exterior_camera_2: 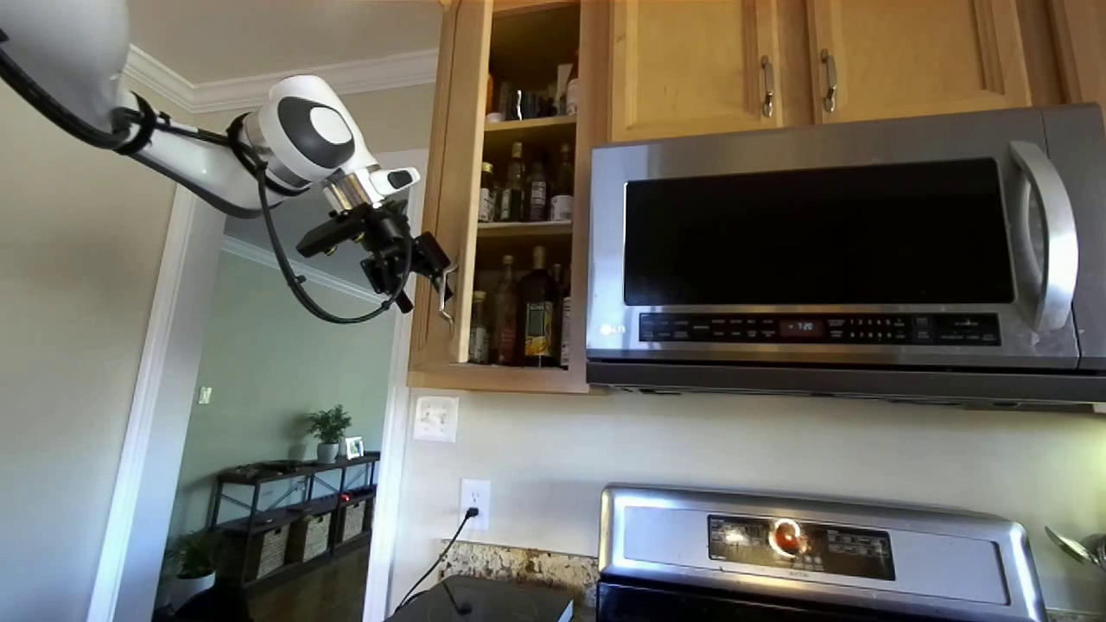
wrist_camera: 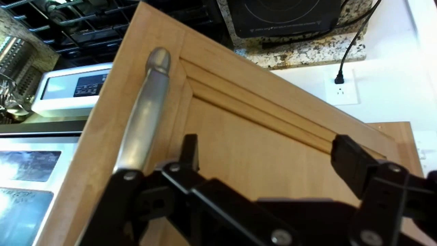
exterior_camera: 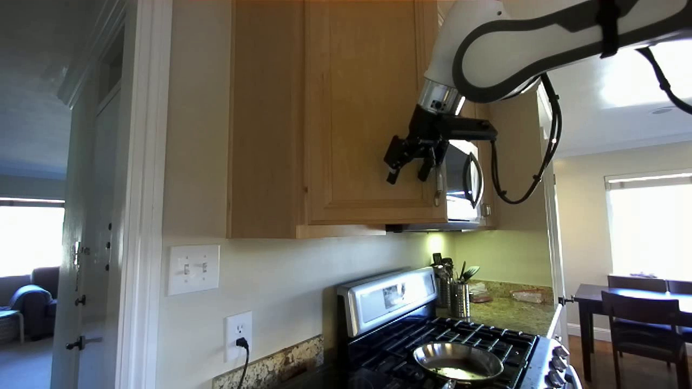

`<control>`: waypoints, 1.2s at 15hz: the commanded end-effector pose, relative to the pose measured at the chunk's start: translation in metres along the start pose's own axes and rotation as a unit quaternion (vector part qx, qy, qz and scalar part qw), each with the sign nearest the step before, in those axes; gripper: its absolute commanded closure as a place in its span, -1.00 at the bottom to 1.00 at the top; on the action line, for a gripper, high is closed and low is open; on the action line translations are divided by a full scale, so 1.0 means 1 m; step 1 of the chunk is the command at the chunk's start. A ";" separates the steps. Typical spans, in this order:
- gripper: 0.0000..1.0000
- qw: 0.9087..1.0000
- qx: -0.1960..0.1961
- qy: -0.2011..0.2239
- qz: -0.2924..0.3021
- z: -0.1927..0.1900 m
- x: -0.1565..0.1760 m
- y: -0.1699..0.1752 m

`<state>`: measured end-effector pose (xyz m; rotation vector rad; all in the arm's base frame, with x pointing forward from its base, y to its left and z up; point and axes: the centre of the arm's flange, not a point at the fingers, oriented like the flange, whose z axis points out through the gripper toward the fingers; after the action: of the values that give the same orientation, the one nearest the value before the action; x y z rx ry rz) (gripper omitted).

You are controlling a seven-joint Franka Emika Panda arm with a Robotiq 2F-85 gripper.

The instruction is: Close the open upper cabinet door

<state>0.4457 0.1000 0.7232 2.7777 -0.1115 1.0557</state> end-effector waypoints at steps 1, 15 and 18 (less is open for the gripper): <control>-1.00 0.999 -0.019 0.019 0.018 0.018 0.034 0.023; -1.00 0.999 0.009 0.003 0.045 0.134 0.126 0.044; -1.00 0.999 0.020 -0.005 0.034 0.142 0.131 0.026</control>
<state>0.6110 0.0349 0.7017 2.8158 -0.2277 1.0651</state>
